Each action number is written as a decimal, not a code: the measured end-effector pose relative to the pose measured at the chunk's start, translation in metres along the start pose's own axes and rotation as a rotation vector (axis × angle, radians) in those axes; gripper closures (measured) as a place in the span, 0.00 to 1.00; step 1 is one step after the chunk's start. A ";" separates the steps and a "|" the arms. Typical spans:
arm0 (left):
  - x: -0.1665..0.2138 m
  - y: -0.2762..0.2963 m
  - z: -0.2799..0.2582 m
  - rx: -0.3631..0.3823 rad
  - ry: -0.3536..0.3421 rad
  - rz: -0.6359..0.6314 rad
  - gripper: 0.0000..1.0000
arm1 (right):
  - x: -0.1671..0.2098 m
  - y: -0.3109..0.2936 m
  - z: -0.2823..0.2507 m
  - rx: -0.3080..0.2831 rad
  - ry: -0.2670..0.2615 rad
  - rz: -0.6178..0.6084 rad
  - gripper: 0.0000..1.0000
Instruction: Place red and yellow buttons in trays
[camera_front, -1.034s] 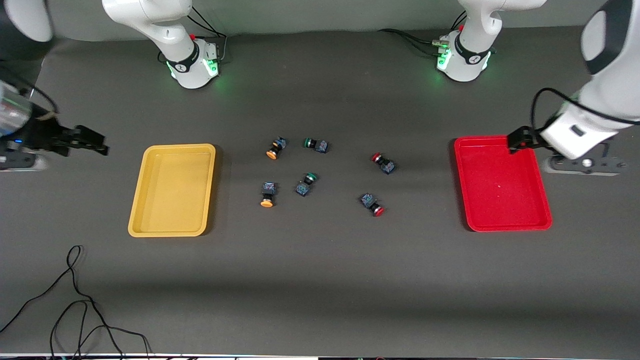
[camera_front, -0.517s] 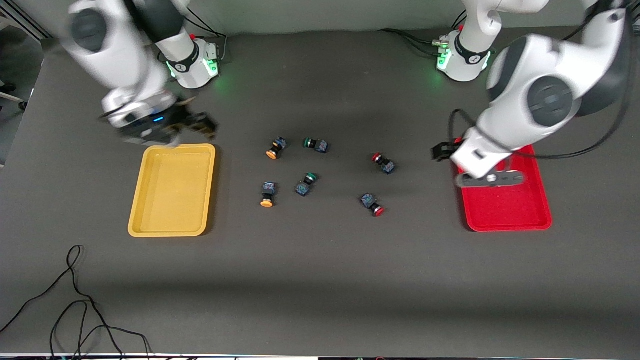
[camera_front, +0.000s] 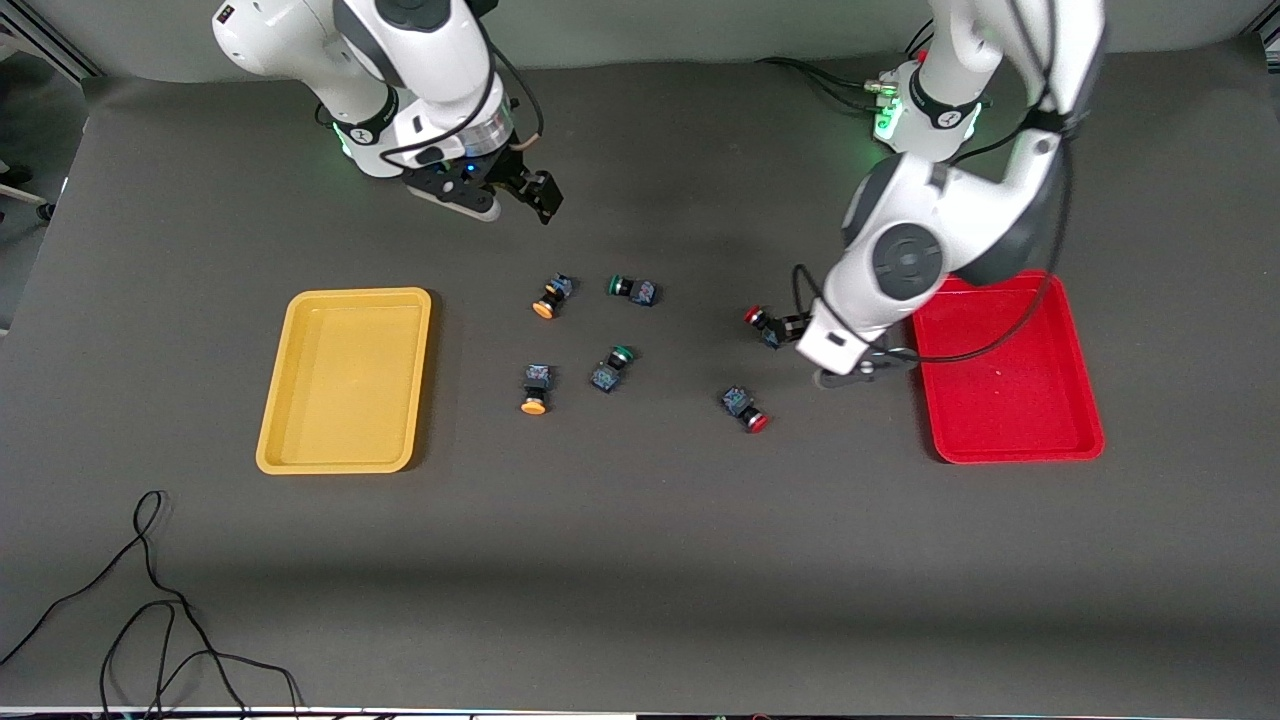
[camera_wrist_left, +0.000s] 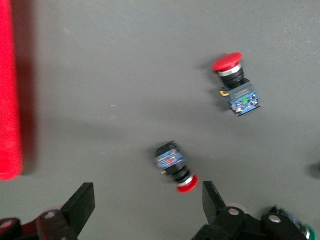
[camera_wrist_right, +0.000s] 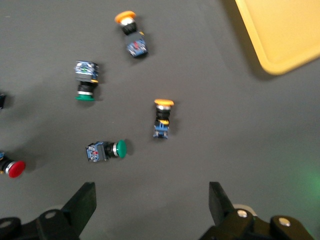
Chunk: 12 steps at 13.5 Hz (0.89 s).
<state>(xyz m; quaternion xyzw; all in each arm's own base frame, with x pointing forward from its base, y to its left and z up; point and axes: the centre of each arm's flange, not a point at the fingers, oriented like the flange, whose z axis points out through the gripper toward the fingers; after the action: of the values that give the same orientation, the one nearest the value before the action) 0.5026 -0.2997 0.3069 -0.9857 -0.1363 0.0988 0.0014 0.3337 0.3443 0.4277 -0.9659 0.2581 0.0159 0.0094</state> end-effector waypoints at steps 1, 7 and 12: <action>-0.008 0.013 0.019 -0.006 0.015 -0.016 0.05 | -0.005 0.001 0.009 -0.002 0.000 0.031 0.00; -0.034 0.029 0.098 -0.049 0.050 -0.043 0.07 | -0.001 0.013 0.132 0.032 0.026 0.107 0.00; -0.041 0.015 0.118 -0.027 0.039 -0.049 0.11 | 0.006 0.016 0.238 0.025 0.054 0.112 0.00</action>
<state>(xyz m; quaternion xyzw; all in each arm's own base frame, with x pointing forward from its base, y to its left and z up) 0.4448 -0.3277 0.1982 -0.9838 -0.1617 0.0775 -0.0070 0.3243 0.3339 0.1891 -0.9498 0.3122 -0.0128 0.0138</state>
